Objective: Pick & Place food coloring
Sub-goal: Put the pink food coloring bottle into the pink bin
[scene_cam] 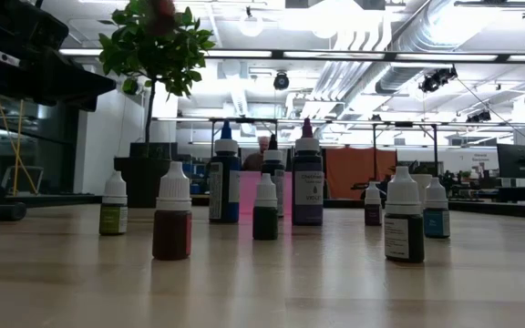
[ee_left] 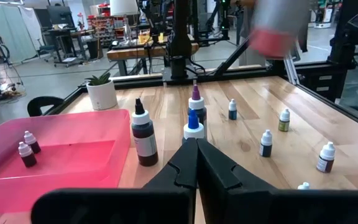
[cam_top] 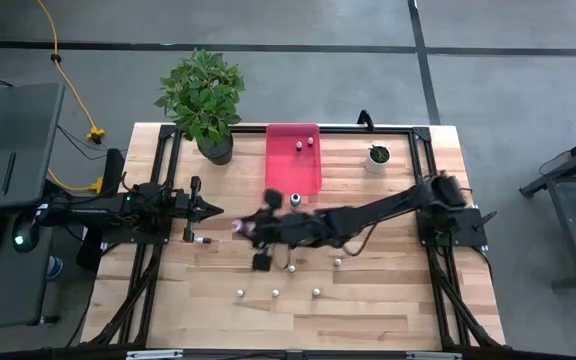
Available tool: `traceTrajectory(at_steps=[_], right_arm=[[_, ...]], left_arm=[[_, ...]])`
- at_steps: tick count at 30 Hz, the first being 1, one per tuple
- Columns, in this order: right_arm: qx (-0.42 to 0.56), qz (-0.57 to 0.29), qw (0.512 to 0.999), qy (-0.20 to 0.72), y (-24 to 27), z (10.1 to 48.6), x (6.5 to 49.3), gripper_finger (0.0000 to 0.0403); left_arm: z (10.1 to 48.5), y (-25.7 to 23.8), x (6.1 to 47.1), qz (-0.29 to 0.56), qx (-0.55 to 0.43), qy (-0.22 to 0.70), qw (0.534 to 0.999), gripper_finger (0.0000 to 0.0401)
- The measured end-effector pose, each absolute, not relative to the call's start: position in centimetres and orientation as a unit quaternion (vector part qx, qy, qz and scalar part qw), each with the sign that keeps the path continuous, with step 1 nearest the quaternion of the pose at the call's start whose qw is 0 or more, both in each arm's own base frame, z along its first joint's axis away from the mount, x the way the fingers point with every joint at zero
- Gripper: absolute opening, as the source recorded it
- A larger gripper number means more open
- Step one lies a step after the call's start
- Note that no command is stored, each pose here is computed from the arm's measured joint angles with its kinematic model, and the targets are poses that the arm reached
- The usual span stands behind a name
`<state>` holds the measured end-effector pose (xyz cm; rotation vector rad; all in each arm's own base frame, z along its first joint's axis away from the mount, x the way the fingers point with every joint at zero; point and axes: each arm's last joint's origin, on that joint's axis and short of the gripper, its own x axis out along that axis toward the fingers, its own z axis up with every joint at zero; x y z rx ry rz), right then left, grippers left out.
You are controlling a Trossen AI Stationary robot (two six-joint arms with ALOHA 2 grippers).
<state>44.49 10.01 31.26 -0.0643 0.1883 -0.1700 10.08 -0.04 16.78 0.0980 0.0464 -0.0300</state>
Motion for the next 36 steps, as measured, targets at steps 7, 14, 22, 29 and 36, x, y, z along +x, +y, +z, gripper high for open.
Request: traceTrajectory(at_steps=[7, 14, 22, 29, 36], right_arm=[[-0.01, -0.204, 0.974, 0.095, 4.5, 31.3, 39.4, 0.0109], [0.028, -0.299, 0.95, 0.084, -3.2, 29.5, 37.6, 0.0109], [0.076, -0.366, 0.924, 0.083, -11.4, 26.6, 38.2, 0.0109], [0.133, -0.377, 0.915, 0.049, -16.8, 23.3, 41.0, 0.0109], [0.131, -0.384, 0.913, 0.043, -19.2, 21.5, 43.3, 0.0109]], left_arm=[[16.8, 0.0, 10.1, -0.015, 0.049, 0.023, 0.998, 0.0], [16.8, 0.0, 10.1, -0.015, 0.049, 0.023, 0.998, 0.0], [16.8, 0.0, 10.1, -0.015, 0.049, 0.023, 0.998, 0.0], [16.8, 0.0, 10.1, -0.015, 0.049, 0.023, 0.998, 0.0], [16.8, 0.0, 10.1, -0.015, 0.049, 0.023, 0.998, 0.0]])
